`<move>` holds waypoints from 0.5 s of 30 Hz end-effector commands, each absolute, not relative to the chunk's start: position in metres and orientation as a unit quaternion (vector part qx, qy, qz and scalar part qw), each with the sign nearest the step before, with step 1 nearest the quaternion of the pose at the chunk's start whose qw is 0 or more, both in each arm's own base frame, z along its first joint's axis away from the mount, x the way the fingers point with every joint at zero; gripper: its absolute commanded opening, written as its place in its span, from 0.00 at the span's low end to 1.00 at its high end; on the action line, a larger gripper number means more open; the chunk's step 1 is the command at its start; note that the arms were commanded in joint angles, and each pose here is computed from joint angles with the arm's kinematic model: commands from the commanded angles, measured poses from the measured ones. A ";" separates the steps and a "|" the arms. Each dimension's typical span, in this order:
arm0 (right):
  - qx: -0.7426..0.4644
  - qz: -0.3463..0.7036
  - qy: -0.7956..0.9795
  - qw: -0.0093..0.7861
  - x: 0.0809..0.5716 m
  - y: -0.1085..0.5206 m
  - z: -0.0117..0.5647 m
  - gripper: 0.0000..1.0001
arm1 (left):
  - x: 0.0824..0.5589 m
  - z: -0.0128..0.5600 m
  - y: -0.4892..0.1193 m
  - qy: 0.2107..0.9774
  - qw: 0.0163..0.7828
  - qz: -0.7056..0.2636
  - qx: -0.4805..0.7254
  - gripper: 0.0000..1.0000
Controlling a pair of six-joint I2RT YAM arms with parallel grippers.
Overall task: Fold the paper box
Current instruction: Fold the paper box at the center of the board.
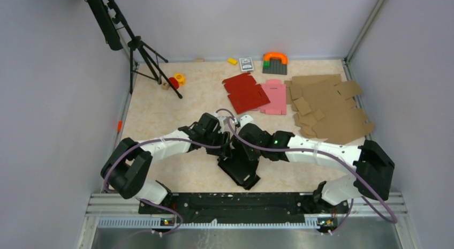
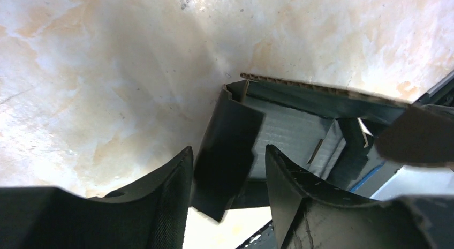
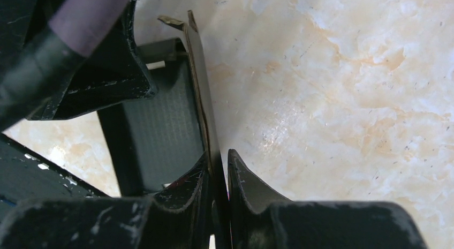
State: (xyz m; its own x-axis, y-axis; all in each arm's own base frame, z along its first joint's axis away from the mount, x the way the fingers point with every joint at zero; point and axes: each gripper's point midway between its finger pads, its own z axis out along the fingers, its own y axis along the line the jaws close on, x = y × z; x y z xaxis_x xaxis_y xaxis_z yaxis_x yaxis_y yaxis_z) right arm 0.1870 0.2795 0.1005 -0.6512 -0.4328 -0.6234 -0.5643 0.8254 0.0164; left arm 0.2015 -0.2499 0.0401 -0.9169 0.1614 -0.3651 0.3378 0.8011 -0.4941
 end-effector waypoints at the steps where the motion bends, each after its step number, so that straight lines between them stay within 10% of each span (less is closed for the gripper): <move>1: -0.264 0.130 0.892 0.344 0.189 0.288 0.114 0.15 | 0.197 0.049 -0.259 0.927 0.148 -0.311 0.150 0.54; 15: -0.252 0.143 0.891 0.350 0.185 0.285 0.114 0.14 | 0.201 0.049 -0.254 0.930 0.153 -0.305 0.138 0.40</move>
State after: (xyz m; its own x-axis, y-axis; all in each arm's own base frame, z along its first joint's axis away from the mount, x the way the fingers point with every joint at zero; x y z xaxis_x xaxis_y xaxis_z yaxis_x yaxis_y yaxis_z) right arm 0.1834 0.2746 0.0966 -0.6540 -0.4015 -0.6411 -0.5521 0.8328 0.0417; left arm 0.1947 -0.2506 0.0363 -0.9296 0.1740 -0.3248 0.3291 0.7886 -0.5194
